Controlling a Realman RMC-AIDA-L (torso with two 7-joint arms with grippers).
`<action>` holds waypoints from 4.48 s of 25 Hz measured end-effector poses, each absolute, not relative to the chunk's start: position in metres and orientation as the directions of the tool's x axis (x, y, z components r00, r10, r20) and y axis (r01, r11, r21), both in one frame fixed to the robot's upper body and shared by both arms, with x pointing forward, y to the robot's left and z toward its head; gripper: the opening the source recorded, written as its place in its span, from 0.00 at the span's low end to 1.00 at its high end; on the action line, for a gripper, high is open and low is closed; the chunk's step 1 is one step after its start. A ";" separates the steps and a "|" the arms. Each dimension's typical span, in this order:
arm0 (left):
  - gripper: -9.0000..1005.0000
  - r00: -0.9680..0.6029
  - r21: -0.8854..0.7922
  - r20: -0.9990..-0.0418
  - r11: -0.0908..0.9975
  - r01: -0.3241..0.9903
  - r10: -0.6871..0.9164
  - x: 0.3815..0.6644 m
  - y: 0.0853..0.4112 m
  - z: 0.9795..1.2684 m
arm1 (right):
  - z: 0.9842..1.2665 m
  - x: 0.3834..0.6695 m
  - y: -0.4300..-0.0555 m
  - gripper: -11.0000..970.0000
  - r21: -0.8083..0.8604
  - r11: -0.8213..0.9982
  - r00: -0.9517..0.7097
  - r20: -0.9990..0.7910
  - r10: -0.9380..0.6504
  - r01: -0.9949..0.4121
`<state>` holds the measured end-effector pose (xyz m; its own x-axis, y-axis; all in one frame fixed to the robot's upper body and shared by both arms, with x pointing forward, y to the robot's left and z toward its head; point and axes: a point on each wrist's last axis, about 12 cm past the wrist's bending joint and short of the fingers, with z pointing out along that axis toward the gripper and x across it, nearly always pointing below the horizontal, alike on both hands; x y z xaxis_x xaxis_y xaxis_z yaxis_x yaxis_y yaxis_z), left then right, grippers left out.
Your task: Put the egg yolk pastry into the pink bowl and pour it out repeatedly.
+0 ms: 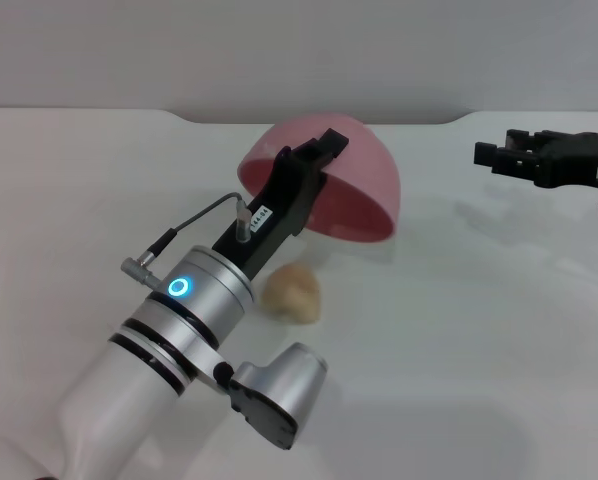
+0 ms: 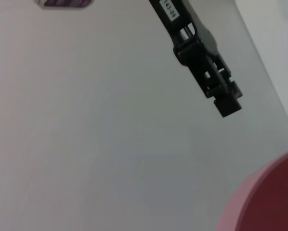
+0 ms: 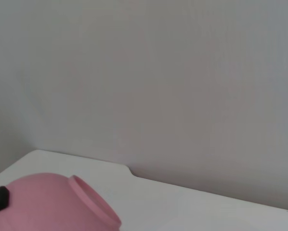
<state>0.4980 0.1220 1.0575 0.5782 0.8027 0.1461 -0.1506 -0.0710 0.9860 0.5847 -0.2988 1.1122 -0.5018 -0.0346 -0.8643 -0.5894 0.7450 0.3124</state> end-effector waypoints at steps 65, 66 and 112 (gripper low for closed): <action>0.01 -0.727 -0.266 -0.684 0.909 0.321 0.057 0.571 0.338 1.185 | 1.064 0.576 -0.109 0.65 0.145 0.358 -0.346 -0.721 -0.600 -0.922; 0.01 -0.727 -0.266 -0.684 0.909 0.321 0.057 0.571 0.338 1.185 | 1.063 0.574 -0.108 0.65 0.143 0.356 -0.344 -0.720 -0.603 -0.924; 0.01 -0.733 -0.240 -0.458 0.724 0.646 0.502 0.606 0.199 1.153 | 1.155 0.585 -0.132 0.07 0.027 0.134 -0.094 -0.846 -0.525 -0.991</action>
<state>0.6059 0.1993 1.1532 -0.7333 0.5022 -0.4583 0.6462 0.7245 -0.2400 0.5854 -0.1322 1.1550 -0.0942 -0.5253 -0.8457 -0.9906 0.1337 0.0273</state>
